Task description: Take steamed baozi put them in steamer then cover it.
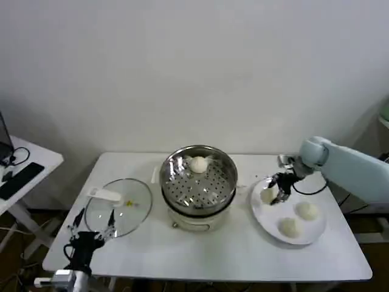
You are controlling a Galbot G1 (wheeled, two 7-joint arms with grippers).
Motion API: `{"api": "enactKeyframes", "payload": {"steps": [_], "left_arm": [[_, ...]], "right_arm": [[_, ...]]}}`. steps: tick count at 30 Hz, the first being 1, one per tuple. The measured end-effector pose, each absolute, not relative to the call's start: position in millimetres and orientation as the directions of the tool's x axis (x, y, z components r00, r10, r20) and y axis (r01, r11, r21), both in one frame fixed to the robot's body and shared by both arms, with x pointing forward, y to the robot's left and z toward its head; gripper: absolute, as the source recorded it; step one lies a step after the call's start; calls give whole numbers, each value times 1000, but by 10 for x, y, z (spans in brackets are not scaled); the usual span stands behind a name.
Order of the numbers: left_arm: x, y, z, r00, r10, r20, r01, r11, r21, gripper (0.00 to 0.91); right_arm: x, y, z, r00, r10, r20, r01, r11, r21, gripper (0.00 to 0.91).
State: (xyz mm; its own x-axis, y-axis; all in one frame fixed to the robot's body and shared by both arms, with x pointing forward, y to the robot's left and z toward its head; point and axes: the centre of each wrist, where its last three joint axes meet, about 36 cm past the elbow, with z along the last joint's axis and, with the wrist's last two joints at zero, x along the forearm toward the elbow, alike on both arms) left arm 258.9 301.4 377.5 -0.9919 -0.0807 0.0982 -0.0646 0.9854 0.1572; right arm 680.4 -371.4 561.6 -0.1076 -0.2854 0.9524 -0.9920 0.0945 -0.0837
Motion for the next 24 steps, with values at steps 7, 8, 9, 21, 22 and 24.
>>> {"api": "enactKeyframes", "payload": {"steps": [7, 8, 9, 21, 22, 24], "left_arm": [[2620, 2995, 3787, -993, -71, 89, -57, 986, 155, 907], [2625, 2990, 3791, -994, -70, 88, -56, 987, 154, 907], [2633, 2984, 3798, -994, -69, 85, -55, 987, 152, 907], [2623, 2984, 3863, -995, -71, 72, -60, 987, 150, 907], [2613, 2989, 3868, -995, -72, 72, -61, 987, 150, 907], [2599, 2994, 3876, -995, -74, 72, -63, 987, 151, 907]], "right_arm": [[7016, -3455, 6481, -158, -349, 924, -986, 110, -127, 715], [7035, -3400, 6580, -162, -360, 919, -985, 110, -131, 715], [7051, -3341, 6664, -165, -368, 915, -985, 109, -133, 715], [7189, -2335, 7115, -152, -440, 885, -988, 47, -146, 715], [7197, -2229, 7117, -148, -443, 884, -988, 37, -147, 715], [7209, -2039, 7096, -139, -449, 883, -989, 20, -146, 715]]}}
